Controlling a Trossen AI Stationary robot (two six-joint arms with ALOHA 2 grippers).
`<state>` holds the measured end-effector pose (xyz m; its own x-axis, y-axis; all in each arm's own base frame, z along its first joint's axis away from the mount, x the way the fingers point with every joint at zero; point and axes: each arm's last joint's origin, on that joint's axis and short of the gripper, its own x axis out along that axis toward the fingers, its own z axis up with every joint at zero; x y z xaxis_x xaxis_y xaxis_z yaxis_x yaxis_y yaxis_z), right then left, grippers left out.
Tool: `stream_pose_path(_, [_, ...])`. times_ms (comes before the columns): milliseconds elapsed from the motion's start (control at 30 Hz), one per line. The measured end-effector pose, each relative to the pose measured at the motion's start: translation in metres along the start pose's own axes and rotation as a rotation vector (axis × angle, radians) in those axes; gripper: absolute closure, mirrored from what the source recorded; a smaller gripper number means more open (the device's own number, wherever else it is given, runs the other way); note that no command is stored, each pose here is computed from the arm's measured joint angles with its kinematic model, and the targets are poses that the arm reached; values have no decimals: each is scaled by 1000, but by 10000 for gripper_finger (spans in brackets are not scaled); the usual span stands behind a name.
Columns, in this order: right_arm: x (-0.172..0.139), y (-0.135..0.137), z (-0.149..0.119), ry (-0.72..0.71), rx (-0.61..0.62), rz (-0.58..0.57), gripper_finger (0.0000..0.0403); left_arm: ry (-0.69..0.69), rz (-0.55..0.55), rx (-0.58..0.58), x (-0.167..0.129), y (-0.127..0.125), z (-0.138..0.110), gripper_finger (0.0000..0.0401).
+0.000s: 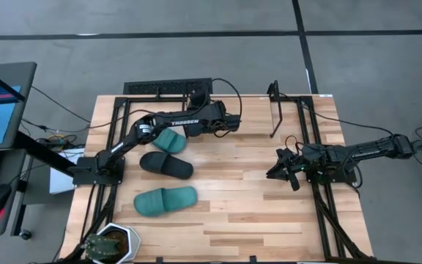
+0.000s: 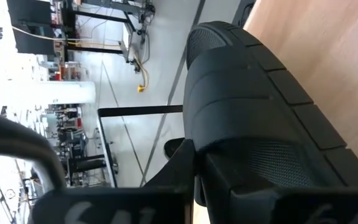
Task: Pick and place slides into the shelf
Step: Put the right black slipper on the shelf
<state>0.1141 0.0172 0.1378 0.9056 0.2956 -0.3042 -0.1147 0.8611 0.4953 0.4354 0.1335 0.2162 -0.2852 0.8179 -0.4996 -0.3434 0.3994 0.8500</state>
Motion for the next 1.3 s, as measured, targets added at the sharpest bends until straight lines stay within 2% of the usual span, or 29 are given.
stream_pose_path(367, [0, 0, 0, 0, 0, 0, 344, 49, -35, -20, 15, 7, 1, 382])
stream_pose_path(933, [0, 0, 0, 0, 0, 0, 344, 69, -84, 17, 16, 7, 1, 374])
stream_pose_path(1300, [0, 0, 0, 0, 0, 0, 344, 64, -84, 26, 14, 6, 1, 319])
